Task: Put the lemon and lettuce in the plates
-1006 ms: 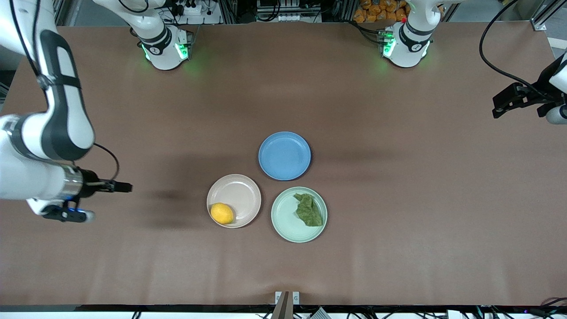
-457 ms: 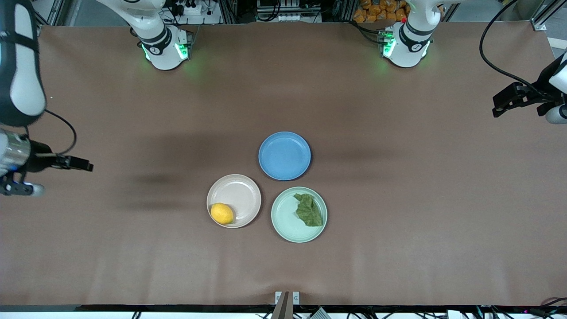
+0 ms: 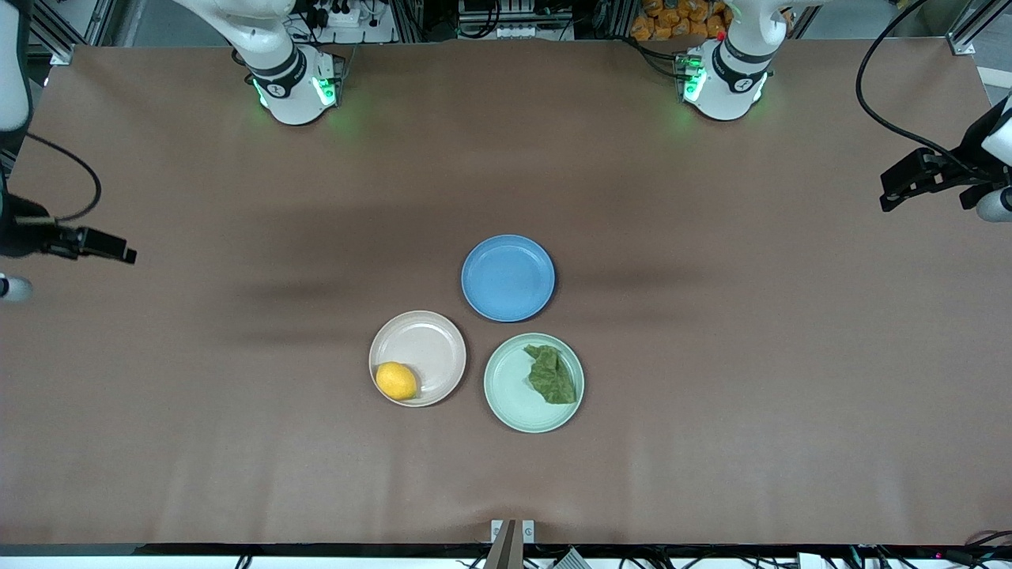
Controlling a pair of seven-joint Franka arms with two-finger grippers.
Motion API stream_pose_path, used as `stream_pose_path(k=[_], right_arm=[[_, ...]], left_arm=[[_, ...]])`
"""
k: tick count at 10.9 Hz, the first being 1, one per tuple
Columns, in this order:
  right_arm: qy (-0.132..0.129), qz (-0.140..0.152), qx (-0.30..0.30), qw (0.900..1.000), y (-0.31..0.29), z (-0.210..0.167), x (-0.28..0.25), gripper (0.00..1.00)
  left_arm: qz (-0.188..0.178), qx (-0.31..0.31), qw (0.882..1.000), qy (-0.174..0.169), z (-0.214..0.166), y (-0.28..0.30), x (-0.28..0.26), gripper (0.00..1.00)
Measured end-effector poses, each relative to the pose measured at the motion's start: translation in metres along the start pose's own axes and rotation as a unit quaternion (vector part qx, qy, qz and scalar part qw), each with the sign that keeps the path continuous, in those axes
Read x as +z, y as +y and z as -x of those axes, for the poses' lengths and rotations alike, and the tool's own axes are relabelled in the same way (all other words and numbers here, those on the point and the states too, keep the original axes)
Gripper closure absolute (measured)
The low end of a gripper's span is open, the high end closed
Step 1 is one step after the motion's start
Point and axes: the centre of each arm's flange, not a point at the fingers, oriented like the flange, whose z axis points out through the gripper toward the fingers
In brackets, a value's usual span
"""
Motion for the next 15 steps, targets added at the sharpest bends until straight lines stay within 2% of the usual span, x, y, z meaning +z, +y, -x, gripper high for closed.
stream_pose_path(k=[4, 6, 15], right_arm=[[-0.008, 0.005, -0.004, 1.000, -0.022, 0.026, -0.042, 0.00], [-0.007, 0.006, 0.008, 1.000, -0.011, 0.031, -0.059, 0.00], [-0.009, 0.006, 0.018, 1.000, 0.000, 0.032, -0.063, 0.00]], left_arm=[[0.016, 0.002, 1.000, 0.018, -0.005, 0.005, 0.000, 0.00], [0.017, 0.002, 1.000, 0.021, -0.006, 0.006, 0.001, 0.00], [0.017, 0.001, 1.000, 0.021, -0.007, 0.004, 0.003, 0.00]])
